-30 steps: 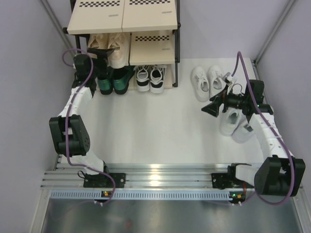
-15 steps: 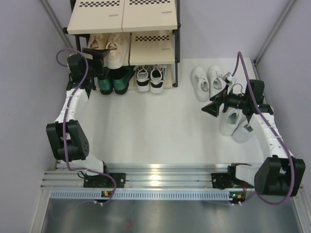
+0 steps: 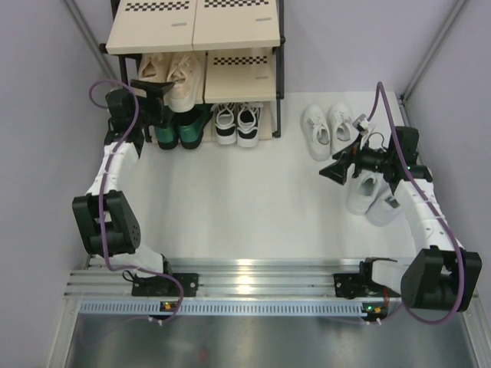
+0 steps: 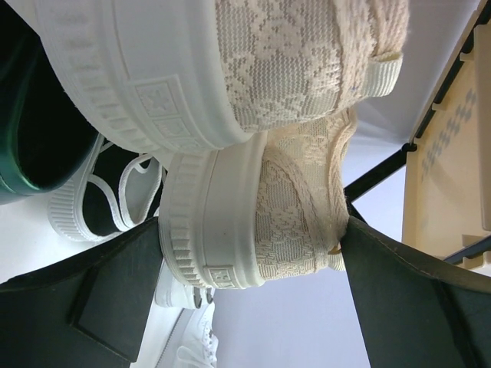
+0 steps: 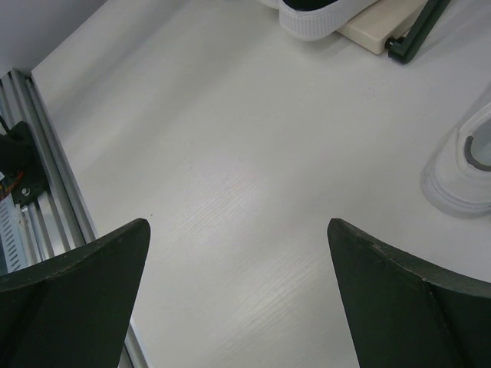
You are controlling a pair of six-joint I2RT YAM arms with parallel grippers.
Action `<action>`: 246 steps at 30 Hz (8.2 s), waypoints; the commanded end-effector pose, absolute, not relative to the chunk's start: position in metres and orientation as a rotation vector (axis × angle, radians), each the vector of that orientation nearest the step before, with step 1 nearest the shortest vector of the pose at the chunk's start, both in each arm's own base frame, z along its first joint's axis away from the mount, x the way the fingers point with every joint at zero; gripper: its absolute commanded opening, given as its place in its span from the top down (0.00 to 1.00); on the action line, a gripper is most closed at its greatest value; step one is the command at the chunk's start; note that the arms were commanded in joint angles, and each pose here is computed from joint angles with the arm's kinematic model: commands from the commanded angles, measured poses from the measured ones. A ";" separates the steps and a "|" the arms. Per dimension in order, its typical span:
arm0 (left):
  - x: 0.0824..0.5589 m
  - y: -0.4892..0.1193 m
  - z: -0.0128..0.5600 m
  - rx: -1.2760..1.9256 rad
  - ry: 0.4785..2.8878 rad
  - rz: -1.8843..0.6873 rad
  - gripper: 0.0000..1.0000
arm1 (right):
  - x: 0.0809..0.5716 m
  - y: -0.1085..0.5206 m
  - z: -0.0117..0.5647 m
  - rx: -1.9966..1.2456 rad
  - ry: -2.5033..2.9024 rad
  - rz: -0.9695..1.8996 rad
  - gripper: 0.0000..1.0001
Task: Place and organize the shoes onto the shoe shelf
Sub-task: Place the shoe at the shoe shelf, then pick up the shoe at the center of the board.
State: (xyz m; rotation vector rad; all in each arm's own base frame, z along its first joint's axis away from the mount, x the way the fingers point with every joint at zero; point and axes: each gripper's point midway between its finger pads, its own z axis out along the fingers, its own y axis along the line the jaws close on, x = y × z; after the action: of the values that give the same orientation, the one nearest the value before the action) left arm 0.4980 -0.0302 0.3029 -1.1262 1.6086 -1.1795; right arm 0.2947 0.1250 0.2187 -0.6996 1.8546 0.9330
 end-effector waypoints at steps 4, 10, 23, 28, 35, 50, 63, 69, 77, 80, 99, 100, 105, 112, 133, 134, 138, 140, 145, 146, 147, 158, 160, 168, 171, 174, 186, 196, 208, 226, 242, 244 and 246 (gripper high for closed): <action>0.482 -0.027 0.346 -0.992 1.548 -1.190 0.02 | 0.296 0.122 0.234 -0.732 1.780 0.905 0.01; 0.481 -0.028 0.347 -0.970 1.552 -1.217 0.02 | 0.296 0.121 0.233 -0.733 1.778 0.900 0.01; 0.473 -0.033 0.361 -0.835 1.490 -1.281 0.02 | 0.296 0.120 0.233 -0.735 1.774 0.896 0.01; 0.472 -0.036 0.365 -0.791 1.469 -1.306 0.02 | 0.296 0.121 0.233 -0.741 1.771 0.898 0.01; 0.466 -0.032 0.357 -0.800 1.444 -1.315 0.04 | 0.295 0.122 0.232 -0.748 1.770 0.912 0.01; 0.451 -0.024 0.353 -0.776 1.384 -1.299 0.09 | 0.293 0.122 0.233 -0.762 1.764 0.909 0.00; 0.425 -0.028 0.346 -0.701 1.445 -1.250 0.04 | 0.291 0.121 0.236 -0.779 1.749 0.891 0.01; 0.419 -0.026 0.335 -0.740 1.502 -1.206 0.04 | 0.290 0.120 0.239 -0.786 1.737 0.883 0.01; 0.413 -0.028 0.352 -0.692 1.473 -1.228 0.03 | 0.291 0.117 0.237 -0.785 1.744 0.873 0.01; 0.407 -0.027 0.366 -0.649 1.474 -1.177 0.03 | 0.291 0.118 0.237 -0.787 1.742 0.877 0.01; 0.301 -0.068 0.307 -0.377 1.684 -1.010 0.02 | 0.330 0.080 0.230 -0.700 1.904 0.589 0.01; 0.292 -0.073 0.294 -0.384 1.708 -0.999 0.02 | 0.332 0.078 0.227 -0.685 1.938 0.580 0.01; 0.251 -0.107 0.226 -0.394 1.823 -0.998 0.02 | 0.376 0.052 0.230 -0.600 2.057 0.384 0.00; 0.221 -0.175 0.165 -0.266 2.029 -0.967 0.02 | 0.441 0.030 0.203 -0.422 2.228 0.147 0.01; 0.172 -0.204 0.083 -0.231 2.227 -0.808 0.02 | 0.533 0.105 0.148 -1.109 2.052 0.131 0.22; 0.172 -0.203 0.081 -0.235 2.230 -0.804 0.02 | 0.535 0.103 0.144 -1.110 2.057 0.128 0.23; 0.169 -0.203 0.073 -0.249 2.254 -0.800 0.02 | 0.541 0.096 0.122 -1.112 2.091 0.115 0.28; 0.168 -0.202 0.069 -0.258 2.263 -0.798 0.02 | 0.543 0.095 0.118 -1.112 2.098 0.112 0.29; 0.169 -0.200 0.073 -0.297 2.240 -0.818 0.02 | 0.551 0.091 0.103 -1.107 2.116 0.099 0.39; 0.170 -0.200 0.074 -0.305 2.235 -0.819 0.02 | 0.553 0.091 0.101 -1.106 2.117 0.098 0.42; 0.171 -0.200 0.074 -0.312 2.226 -0.824 0.02 | 0.554 0.092 0.096 -1.109 2.121 0.101 0.46; 0.172 -0.223 0.091 -0.381 2.105 -1.080 0.02 | 0.563 0.090 0.076 -1.005 2.174 0.112 0.79; 0.176 -0.232 0.105 -0.372 2.054 -1.150 0.02 | 0.560 0.092 0.082 -0.954 2.168 0.155 0.97; 0.182 -0.278 0.152 -0.295 1.965 -1.376 0.02 | 0.500 0.101 0.171 -0.683 2.062 0.413 1.00; 0.188 -0.296 0.173 -0.254 1.927 -1.416 0.02 | 0.464 0.107 0.193 -0.633 2.027 0.525 1.00; 0.190 -0.317 0.189 -0.183 1.883 -1.430 0.02 | 0.428 0.115 0.206 -0.585 2.019 0.644 1.00; 0.182 -0.406 0.214 -0.139 1.800 -1.617 0.02 | 0.320 0.135 0.228 -0.251 2.028 0.939 1.00; 0.205 -0.431 0.225 -0.257 1.747 -1.643 0.02 | 0.285 0.145 0.221 -0.156 2.067 1.048 1.00; 0.229 -0.434 0.217 -0.410 1.724 -1.613 0.06 | 0.260 0.167 0.229 -0.349 1.990 1.051 1.00; 0.237 -0.388 0.210 -0.391 1.674 -1.659 1.00 | 0.238 0.164 0.216 -0.744 1.949 0.923 0.95; 0.172 -0.320 0.223 0.181 1.650 -1.699 1.00 | 0.250 0.166 0.223 -0.809 1.866 0.941 0.01; 0.158 -0.315 0.232 0.266 1.622 -1.715 1.00 | 0.259 0.171 0.225 -0.723 1.873 0.989 0.01; 0.150 -0.311 0.229 0.354 1.624 -1.696 1.00 | 0.267 0.179 0.243 -0.664 1.803 1.068 0.01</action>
State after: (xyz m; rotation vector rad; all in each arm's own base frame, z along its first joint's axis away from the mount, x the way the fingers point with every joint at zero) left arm 0.1756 -0.3145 0.1969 0.0927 1.7907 -1.6486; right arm 0.2492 0.1677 0.2125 -0.7355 1.9307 0.9863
